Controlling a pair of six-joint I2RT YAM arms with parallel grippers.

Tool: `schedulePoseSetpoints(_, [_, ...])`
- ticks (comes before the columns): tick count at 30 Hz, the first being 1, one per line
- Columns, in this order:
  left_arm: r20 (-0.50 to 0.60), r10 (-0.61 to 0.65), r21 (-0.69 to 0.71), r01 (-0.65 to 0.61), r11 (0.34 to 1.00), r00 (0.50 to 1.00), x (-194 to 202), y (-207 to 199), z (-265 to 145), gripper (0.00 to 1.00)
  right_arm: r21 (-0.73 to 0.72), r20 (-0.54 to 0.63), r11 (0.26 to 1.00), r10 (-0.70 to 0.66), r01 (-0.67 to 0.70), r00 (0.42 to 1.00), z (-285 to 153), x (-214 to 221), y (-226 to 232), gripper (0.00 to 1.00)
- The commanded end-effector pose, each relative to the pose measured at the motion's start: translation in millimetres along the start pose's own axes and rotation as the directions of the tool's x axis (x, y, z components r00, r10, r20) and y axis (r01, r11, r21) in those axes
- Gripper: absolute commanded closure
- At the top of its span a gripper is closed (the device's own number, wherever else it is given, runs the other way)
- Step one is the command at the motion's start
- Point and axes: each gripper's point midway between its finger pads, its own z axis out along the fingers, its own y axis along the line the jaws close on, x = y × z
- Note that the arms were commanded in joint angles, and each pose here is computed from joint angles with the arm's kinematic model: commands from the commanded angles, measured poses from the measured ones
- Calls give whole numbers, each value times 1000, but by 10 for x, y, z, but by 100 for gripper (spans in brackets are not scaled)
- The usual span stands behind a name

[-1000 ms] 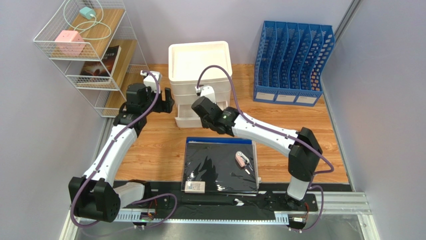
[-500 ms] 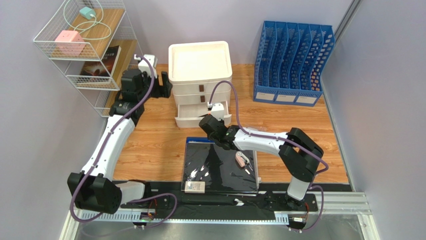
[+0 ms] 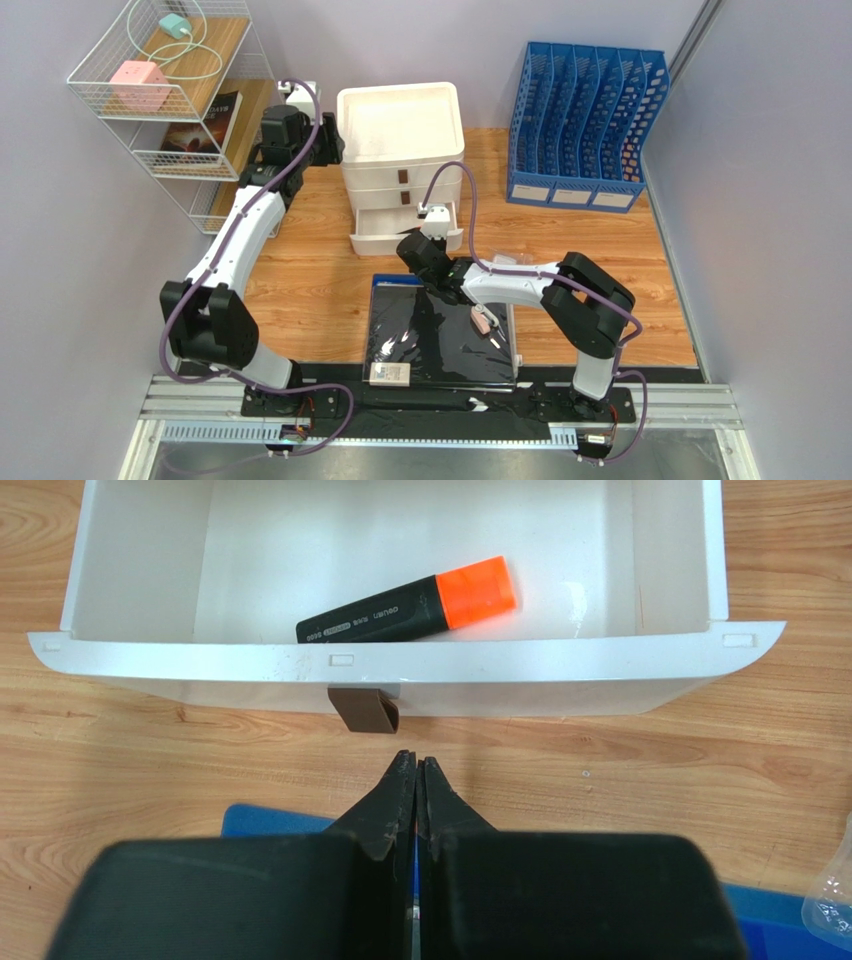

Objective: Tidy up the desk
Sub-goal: Close the drawer in the storage box.

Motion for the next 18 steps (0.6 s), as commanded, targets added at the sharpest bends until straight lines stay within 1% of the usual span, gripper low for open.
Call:
schedulePoseSetpoints(1, [26,4,-27,-3,1000,1000,-102,49,82,44,9,96,997,76,-78,992,67,-127,53,100])
schedulePoseSetpoints(9, [11,6,-33,-6,999,1000,-76,68,239,45,19,126,995,97,-100,987,155,-117,67,100])
schedulePoseSetpoints(10, [7,7,-35,-7,999,1000,-60,75,258,49,30,133,994,97,-102,986,179,-108,51,100])
schedulePoseSetpoints(11, [3,7,-31,-7,999,1000,-44,69,260,55,35,137,994,97,-103,986,190,-104,44,100])
schedulePoseSetpoints(12, [1,9,-27,-8,1000,1000,-33,63,263,69,42,145,994,96,-104,985,203,-106,34,100])
schedulePoseSetpoints(14, [-7,14,-9,-14,1000,1000,12,39,268,81,60,162,992,99,-110,982,265,-117,18,100])
schedulePoseSetpoints(15, [-9,18,-5,-18,1000,1000,23,29,275,90,66,167,992,97,-110,981,291,-116,16,100])
schedulePoseSetpoints(17, [-13,26,-2,-26,1000,1000,50,26,278,99,84,177,990,96,-113,980,370,-118,12,100])
schedulePoseSetpoints(18, [-15,31,3,-31,1000,999,57,8,278,100,87,177,990,96,-113,980,393,-111,12,100])
